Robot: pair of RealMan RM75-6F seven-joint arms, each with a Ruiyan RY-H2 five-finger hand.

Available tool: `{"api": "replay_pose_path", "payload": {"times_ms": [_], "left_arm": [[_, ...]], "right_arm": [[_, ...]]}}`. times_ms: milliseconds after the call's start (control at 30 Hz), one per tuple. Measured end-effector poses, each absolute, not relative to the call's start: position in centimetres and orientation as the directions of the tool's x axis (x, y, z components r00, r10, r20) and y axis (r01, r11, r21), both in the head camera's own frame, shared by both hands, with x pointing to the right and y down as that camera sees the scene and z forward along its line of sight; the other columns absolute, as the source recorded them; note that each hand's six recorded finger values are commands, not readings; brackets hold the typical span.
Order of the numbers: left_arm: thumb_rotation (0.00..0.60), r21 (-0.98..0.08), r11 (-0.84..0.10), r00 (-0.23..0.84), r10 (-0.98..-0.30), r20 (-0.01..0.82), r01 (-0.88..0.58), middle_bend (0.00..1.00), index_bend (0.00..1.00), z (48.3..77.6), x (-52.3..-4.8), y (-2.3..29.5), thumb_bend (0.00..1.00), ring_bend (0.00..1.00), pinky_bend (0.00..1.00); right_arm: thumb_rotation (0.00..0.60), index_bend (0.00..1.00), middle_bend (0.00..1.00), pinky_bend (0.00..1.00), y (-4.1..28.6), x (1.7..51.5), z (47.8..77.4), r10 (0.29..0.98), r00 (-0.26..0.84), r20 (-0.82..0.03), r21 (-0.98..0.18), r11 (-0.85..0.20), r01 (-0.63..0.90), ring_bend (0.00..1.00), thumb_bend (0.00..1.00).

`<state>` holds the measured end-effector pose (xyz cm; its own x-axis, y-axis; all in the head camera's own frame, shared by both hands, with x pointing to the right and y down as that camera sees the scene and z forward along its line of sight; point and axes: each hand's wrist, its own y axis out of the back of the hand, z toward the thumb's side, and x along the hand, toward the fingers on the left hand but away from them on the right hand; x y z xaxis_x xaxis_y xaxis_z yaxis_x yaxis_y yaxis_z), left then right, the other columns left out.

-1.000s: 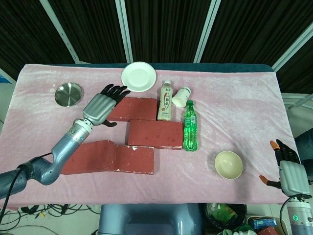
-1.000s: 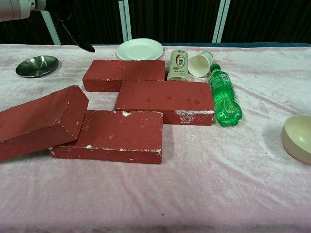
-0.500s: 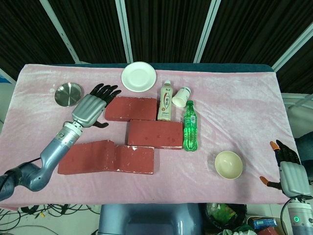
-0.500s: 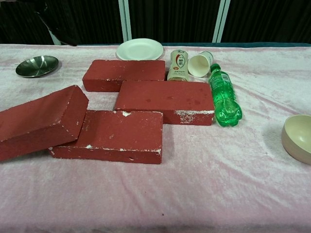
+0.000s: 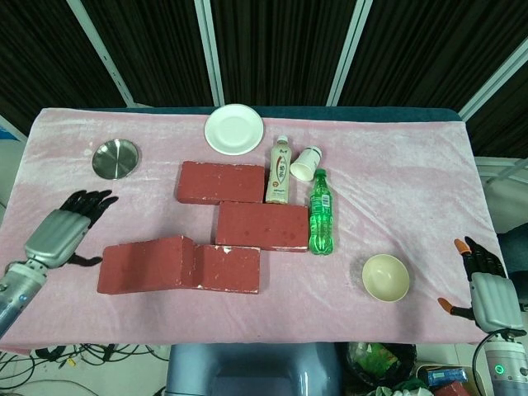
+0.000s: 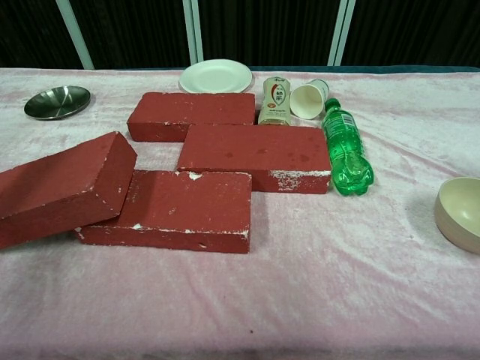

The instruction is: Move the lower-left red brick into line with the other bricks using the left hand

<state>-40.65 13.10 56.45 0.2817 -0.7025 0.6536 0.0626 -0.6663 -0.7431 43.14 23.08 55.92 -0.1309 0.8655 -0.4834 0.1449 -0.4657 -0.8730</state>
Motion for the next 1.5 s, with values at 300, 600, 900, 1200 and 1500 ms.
{"api": "replay_pose_path", "payload": {"times_ms": [300,600,900,1200,1500], "left_arm": [[0.6,-0.64,-0.769,0.282,-0.614,0.737,-0.002,0.0,0.0,58.2,-44.2,19.3,0.0,0.0,0.0],[0.6,-0.615,-0.782,0.333,-0.609,0.72,-0.099,0.0,0.0,60.5,-43.0,20.8,0.0,0.0,0.0],[0.6,-0.594,-0.787,0.37,-0.608,0.703,-0.165,0.0,0.0,61.7,-40.9,19.7,0.0,0.0,0.0],[0.6,-0.58,-0.8,0.369,-0.592,0.717,-0.155,0.0,0.0,62.8,-38.8,18.6,0.0,0.0,0.0],[0.6,-0.553,-0.822,0.364,-0.561,0.743,-0.139,0.0,0.0,64.1,-37.8,18.6,0.0,0.0,0.0]], "right_arm": [[0.6,0.0,0.0,0.08,23.1,43.1,55.8,0.867,-0.125,-0.483,-0.874,-0.467,0.137,0.0,0.04],[0.6,0.0,0.0,0.08,23.1,43.2,55.9,0.864,-0.122,-0.488,-0.871,-0.472,0.135,0.0,0.05],[0.6,0.0,0.0,0.08,23.1,43.3,55.9,0.861,-0.12,-0.494,-0.867,-0.479,0.134,0.0,0.05],[0.6,0.0,0.0,0.08,23.0,43.3,55.8,0.861,-0.116,-0.495,-0.867,-0.479,0.139,0.0,0.04],[0.6,0.0,0.0,0.08,23.0,43.4,55.8,0.861,-0.116,-0.495,-0.866,-0.479,0.142,0.0,0.04]]}}
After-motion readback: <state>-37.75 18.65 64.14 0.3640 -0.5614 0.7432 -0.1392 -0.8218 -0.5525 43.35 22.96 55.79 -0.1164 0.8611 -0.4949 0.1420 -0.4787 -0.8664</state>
